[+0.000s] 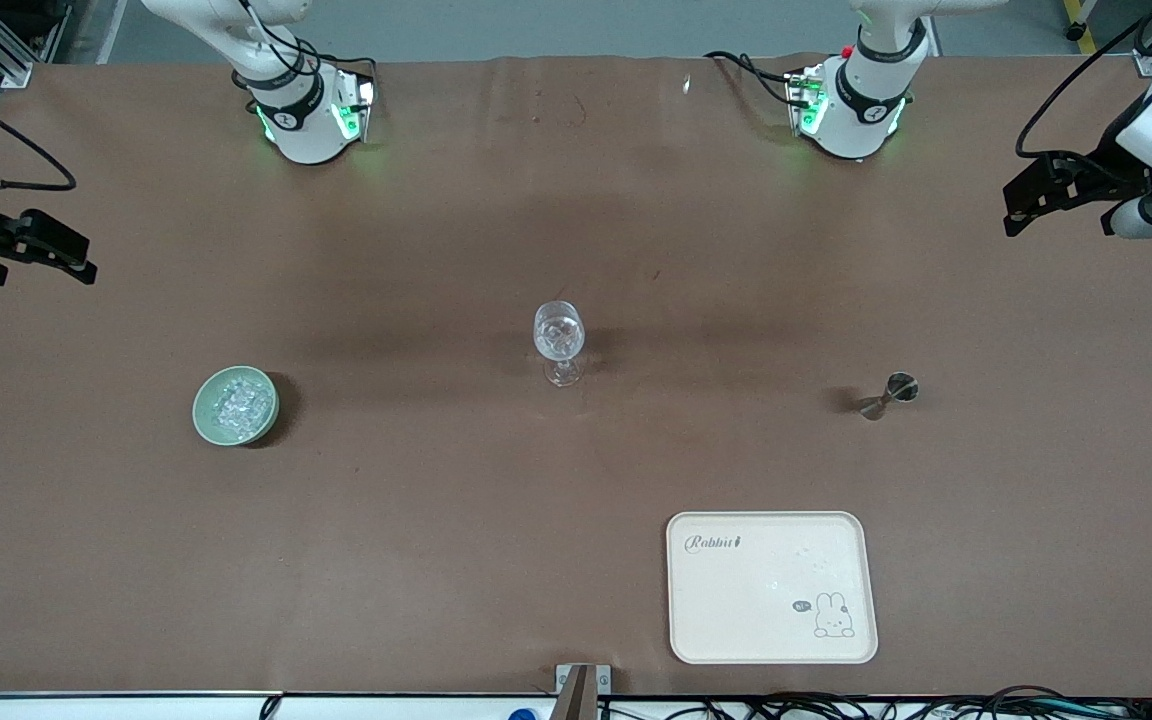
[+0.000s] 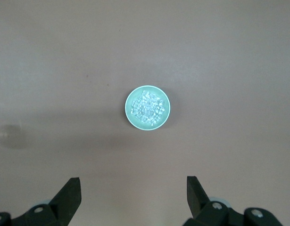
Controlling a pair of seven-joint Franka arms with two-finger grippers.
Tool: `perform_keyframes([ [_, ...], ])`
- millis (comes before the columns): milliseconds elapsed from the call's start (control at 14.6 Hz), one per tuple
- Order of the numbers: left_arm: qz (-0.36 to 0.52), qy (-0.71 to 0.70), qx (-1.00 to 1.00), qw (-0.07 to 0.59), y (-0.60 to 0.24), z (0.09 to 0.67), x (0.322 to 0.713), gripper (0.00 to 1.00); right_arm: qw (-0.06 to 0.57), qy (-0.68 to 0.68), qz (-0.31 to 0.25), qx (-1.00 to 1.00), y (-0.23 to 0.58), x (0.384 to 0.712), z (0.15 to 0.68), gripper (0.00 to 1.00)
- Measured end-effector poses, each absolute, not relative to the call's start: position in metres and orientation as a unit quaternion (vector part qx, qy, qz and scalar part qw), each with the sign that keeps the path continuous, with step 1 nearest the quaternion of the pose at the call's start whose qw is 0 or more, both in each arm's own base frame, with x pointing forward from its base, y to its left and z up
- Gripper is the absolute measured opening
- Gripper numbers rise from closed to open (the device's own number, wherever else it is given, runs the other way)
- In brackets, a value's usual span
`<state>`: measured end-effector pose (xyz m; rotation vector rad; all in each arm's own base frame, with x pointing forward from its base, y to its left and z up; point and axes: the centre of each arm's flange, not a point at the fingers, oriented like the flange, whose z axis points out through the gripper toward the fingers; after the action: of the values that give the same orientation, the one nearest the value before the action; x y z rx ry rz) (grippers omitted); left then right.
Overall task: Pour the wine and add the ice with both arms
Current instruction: 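Reach the right gripper to the green bowl while the left gripper reaches the jigger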
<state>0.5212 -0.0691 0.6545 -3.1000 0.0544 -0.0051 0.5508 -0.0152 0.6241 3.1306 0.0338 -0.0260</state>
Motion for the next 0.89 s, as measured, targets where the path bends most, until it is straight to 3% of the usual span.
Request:
perform_keyframes([
  [479,-0.003,0.001,-1.0,0.018,-0.036,0.655,0.534,1.0,0.005,0.01,-0.011,1.0,-0.017,0.55,0.624,1.0],
  [890,0.06,-0.041,-0.997,-0.005,0.028,0.582,0.579,1.0,0.005,0.013,-0.007,1.0,-0.014,0.552,0.62,1.0],
])
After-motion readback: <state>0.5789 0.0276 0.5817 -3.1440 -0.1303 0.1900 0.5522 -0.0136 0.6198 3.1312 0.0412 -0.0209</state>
